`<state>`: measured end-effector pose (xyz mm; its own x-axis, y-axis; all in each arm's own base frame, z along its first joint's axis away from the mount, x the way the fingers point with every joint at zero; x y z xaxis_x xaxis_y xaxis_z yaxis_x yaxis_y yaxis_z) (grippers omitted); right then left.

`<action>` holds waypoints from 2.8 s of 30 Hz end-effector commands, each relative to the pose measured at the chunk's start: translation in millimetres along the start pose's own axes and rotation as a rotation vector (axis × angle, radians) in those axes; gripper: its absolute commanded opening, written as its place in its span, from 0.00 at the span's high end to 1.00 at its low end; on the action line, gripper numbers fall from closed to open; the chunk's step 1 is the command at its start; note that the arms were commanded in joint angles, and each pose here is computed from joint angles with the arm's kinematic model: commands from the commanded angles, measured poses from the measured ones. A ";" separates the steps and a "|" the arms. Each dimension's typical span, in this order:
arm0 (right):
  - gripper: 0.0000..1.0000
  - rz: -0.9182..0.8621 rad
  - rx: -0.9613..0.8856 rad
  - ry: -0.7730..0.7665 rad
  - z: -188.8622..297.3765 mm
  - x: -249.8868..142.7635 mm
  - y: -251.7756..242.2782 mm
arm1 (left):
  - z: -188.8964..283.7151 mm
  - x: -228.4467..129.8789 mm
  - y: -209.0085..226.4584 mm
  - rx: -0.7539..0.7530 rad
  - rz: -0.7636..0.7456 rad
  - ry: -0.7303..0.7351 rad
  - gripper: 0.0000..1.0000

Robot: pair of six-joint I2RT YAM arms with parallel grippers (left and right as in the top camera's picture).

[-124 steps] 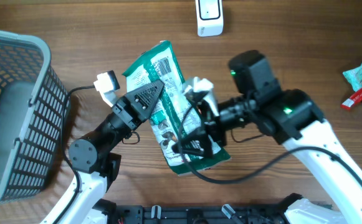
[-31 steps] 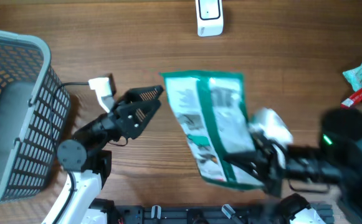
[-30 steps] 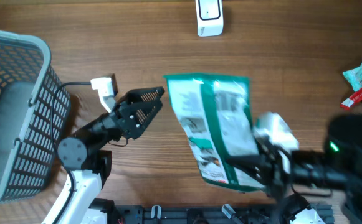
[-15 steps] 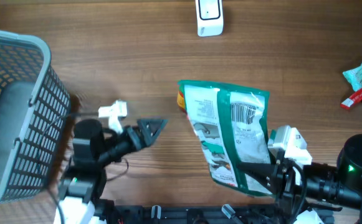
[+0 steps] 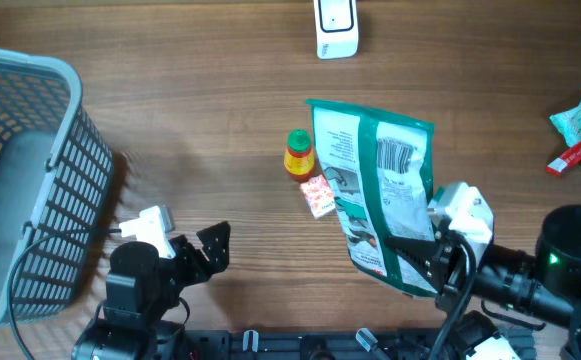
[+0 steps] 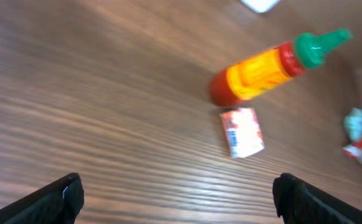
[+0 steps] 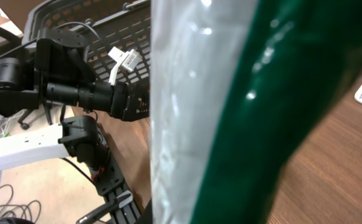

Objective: Scan the item barcode
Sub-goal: 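Carry the bag with the right gripper up to the scanner, then drop the gloves bag at the right table edge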

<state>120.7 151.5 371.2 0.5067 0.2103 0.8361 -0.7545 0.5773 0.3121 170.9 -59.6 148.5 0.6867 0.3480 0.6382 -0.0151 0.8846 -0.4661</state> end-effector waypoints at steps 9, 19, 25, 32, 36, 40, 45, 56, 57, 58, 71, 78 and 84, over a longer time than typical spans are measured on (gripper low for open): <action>0.95 -0.017 -0.336 0.013 -3.4 4.7 -56.5 | 6.4 6.0 12.0 0.089 -0.027 -0.037 0.00; 0.95 -0.136 -0.912 0.198 -50.2 3.1 -177.7 | 6.4 6.0 12.0 0.089 -0.027 -0.037 0.00; 0.95 -0.068 -1.314 0.230 -105.3 8.3 -269.1 | 6.4 6.0 12.0 0.089 -0.027 -0.037 0.00; 0.96 0.165 -1.337 0.225 -175.2 22.1 -341.6 | 6.4 6.0 12.0 0.089 -0.027 -0.037 0.00; 0.95 0.257 -1.295 0.168 -200.4 32.4 -370.3 | 6.4 6.0 12.0 0.089 -0.027 -0.037 0.00; 0.96 0.422 -1.273 0.235 -239.0 16.2 -393.9 | 6.4 6.0 12.0 0.089 -0.027 -0.037 0.00; 0.96 0.605 -1.366 0.398 -270.1 -19.6 -436.5 | 6.4 6.0 12.0 0.089 -0.027 -0.037 0.00; 0.96 0.689 -1.464 0.450 -262.8 -0.3 -459.3 | 6.4 6.0 12.0 0.089 -0.027 -0.037 0.00; 0.96 0.698 -1.462 0.476 -260.6 -2.8 -462.0 | 6.4 6.0 12.0 0.089 -0.027 -0.037 0.00; 0.95 0.709 -1.461 0.506 -257.1 -5.2 -465.6 | 6.4 6.0 12.0 0.089 -0.027 -0.037 0.00; 0.96 0.513 -1.681 0.359 -141.9 65.1 -461.1 | 6.4 6.0 12.0 0.089 -0.027 -0.037 0.00; 0.96 0.234 -1.966 0.352 62.8 66.7 -492.3 | 6.4 6.0 12.0 0.089 -0.027 -0.037 0.00; 0.95 -0.038 -1.986 0.678 200.3 -47.2 -525.4 | 6.4 6.0 12.0 0.089 -0.027 -0.037 0.00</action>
<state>441.3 -283.3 277.8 0.8545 0.1810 0.4868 0.4224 0.3032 -0.8542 169.1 -46.0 143.3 0.6774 0.3531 0.6453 -0.0832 0.9084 -0.4098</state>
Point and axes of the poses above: each gripper's point midway between its finger pads, its own z axis back along the fingers, its own y axis along the line the jaws close on, x = y × z, the point moved 2 cm from there along z, back along the fingers, and after that the axes turned 8 degrees about -z, right-handed, at the moved point
